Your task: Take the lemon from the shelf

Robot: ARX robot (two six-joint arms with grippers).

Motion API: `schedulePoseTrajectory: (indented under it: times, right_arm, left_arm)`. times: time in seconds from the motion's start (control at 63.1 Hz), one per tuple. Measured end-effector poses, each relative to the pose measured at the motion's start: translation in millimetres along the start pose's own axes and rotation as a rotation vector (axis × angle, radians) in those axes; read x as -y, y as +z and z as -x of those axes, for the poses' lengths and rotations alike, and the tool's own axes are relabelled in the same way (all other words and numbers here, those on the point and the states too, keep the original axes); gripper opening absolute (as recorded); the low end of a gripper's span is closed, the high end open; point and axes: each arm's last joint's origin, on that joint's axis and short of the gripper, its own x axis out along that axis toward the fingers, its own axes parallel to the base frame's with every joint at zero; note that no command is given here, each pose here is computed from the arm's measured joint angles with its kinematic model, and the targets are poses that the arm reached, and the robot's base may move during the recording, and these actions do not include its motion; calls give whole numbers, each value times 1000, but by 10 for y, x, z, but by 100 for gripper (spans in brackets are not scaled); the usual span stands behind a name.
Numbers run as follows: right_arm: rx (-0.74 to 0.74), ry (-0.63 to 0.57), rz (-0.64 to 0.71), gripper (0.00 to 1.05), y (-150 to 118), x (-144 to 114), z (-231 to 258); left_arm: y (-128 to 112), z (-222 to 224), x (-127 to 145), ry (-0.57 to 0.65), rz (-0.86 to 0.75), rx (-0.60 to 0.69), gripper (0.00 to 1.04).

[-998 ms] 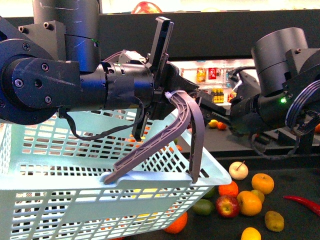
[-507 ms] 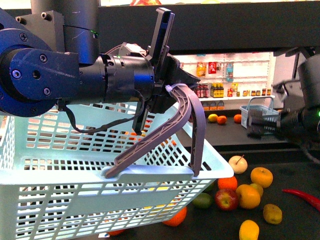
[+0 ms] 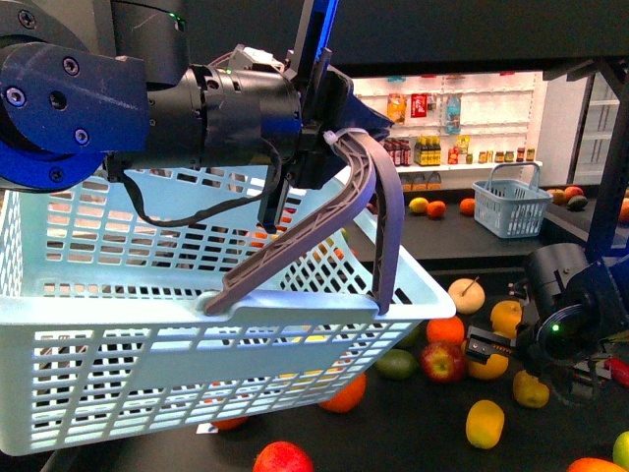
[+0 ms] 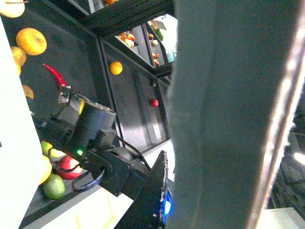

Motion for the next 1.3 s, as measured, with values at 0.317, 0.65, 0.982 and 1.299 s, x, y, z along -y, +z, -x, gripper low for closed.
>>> schedulePoseTrajectory:
  times: [0.317, 0.65, 0.982, 1.299]
  right_arm:
    - [-83, -44, -38, 97, -240, -24, -548]
    - [-85, -61, -35, 97, -258, -30, -819]
    - [-113, -78, -19, 97, -396, -56, -973]
    - [-126, -97, -7, 77, -444, -39, -1024]
  left_arm:
    - [0, 0, 0, 0, 0, 0, 6]
    - [0, -1, -2, 0, 0, 0, 6]
    - [0, -1, -2, 0, 0, 0, 6]
    - [0, 0, 0, 0, 0, 0, 6]
